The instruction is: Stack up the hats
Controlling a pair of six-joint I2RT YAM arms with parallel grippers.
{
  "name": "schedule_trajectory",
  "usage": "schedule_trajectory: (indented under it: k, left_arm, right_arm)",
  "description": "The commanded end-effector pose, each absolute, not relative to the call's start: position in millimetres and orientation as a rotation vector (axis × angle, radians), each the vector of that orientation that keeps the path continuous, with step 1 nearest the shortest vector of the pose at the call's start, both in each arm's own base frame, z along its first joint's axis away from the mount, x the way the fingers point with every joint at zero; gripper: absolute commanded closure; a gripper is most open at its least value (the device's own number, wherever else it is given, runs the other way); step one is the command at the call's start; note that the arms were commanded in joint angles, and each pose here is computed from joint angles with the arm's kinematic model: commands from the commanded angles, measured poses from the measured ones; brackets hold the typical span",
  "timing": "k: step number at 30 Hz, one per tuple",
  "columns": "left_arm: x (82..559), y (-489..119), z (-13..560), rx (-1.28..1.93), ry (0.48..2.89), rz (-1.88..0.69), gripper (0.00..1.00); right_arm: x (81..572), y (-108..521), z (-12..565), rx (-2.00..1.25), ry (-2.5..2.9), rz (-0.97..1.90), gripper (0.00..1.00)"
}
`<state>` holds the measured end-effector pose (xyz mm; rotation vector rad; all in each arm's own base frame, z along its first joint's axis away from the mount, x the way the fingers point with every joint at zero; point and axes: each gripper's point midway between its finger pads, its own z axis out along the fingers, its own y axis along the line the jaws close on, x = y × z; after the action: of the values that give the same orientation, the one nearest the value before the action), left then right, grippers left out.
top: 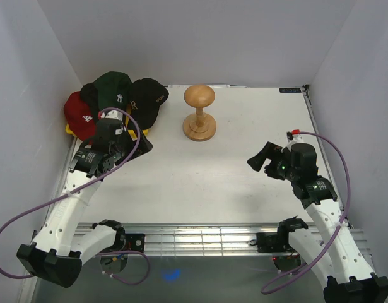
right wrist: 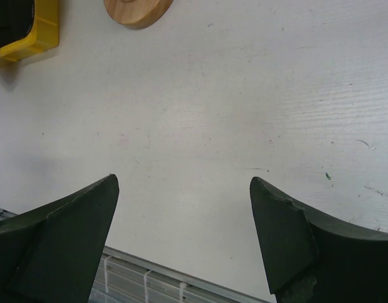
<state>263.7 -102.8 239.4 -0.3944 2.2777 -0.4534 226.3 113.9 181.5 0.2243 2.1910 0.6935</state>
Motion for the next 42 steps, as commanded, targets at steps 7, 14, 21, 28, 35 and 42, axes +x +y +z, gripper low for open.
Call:
schedule_trajectory:
  k: [7, 14, 21, 28, 35, 42]
  left_arm:
    - [265, -75, 250, -0.324, 2.232, -0.266, 0.02]
    - [278, -75, 250, -0.327, 2.206, -0.253, 0.02]
    - [310, -82, 243, -0.287, 2.229, -0.214, 0.04]
    - [372, -93, 210, -0.180, 2.217, -0.134, 0.10]
    - [428, -84, 181, -0.128, 2.202, 0.079, 0.06]
    - [462, -85, 166, -0.140, 2.189, 0.150, 0.03]
  right_arm:
    - [235, 110, 202, 0.280, 2.134, 0.681, 0.11]
    - [233, 120, 204, 0.231, 2.164, 0.732, 0.10]
    - [231, 133, 206, 0.180, 2.139, 0.826, 0.09]
    - [232, 137, 205, 0.181, 2.121, 0.857, 0.09]
    - [233, 141, 212, 0.154, 2.100, 0.884, 0.09]
    - [234, 145, 214, 0.129, 2.089, 0.908, 0.09]
